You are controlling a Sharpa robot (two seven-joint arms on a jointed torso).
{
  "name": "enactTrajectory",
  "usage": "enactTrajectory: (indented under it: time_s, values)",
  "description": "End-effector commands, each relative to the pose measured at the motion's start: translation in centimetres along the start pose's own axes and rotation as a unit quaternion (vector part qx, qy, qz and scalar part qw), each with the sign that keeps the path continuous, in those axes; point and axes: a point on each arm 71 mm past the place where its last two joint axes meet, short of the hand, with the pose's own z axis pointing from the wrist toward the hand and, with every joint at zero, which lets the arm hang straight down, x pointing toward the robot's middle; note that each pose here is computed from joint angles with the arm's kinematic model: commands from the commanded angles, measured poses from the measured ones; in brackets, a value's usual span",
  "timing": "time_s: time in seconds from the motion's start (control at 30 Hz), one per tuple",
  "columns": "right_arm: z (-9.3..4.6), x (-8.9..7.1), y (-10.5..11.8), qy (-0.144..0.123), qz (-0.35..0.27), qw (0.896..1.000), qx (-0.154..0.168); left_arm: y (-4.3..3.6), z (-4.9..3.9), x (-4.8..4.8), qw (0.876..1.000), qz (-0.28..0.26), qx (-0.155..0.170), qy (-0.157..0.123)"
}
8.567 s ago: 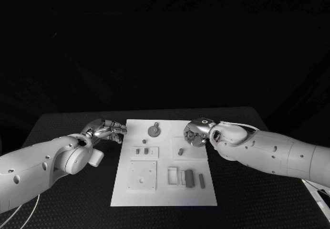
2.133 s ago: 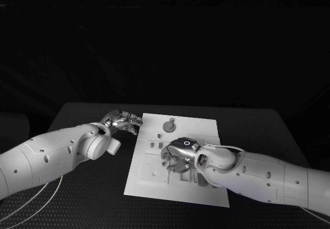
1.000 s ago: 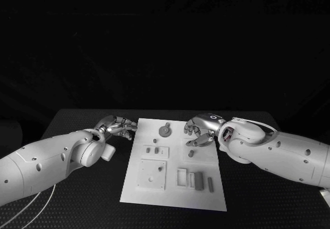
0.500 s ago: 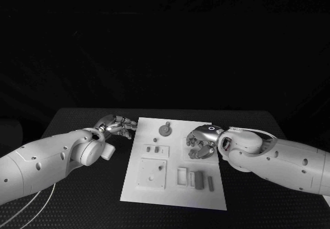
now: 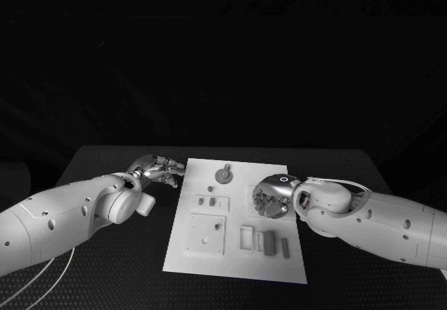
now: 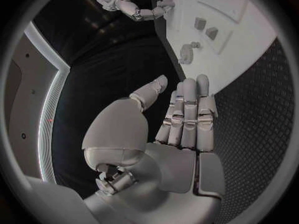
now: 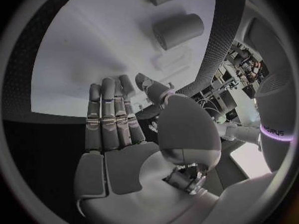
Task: Assemble the parts on the task board
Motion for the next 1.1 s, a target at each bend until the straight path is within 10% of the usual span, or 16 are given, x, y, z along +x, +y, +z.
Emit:
enactTrajectory:
  time_s: [0.03,0.73,1.1]
  values:
    - [0.1,0.0,0.4,-0.005,-0.010,1.000,-0.010,-0.15,0.02,0.08,1.000,-0.003,0.006,0.002]
    - [-0.3,-0.5,0.7,-0.042,-0.015,0.999,-0.006,-0.15,0.07,0.08,1.000,-0.003,0.007,0.002]
    - [-0.7,-3.7,1.7,-0.072,0.073,0.994,-0.024,-0.16,0.13,0.11,1.000,-0.003,0.007,0.001]
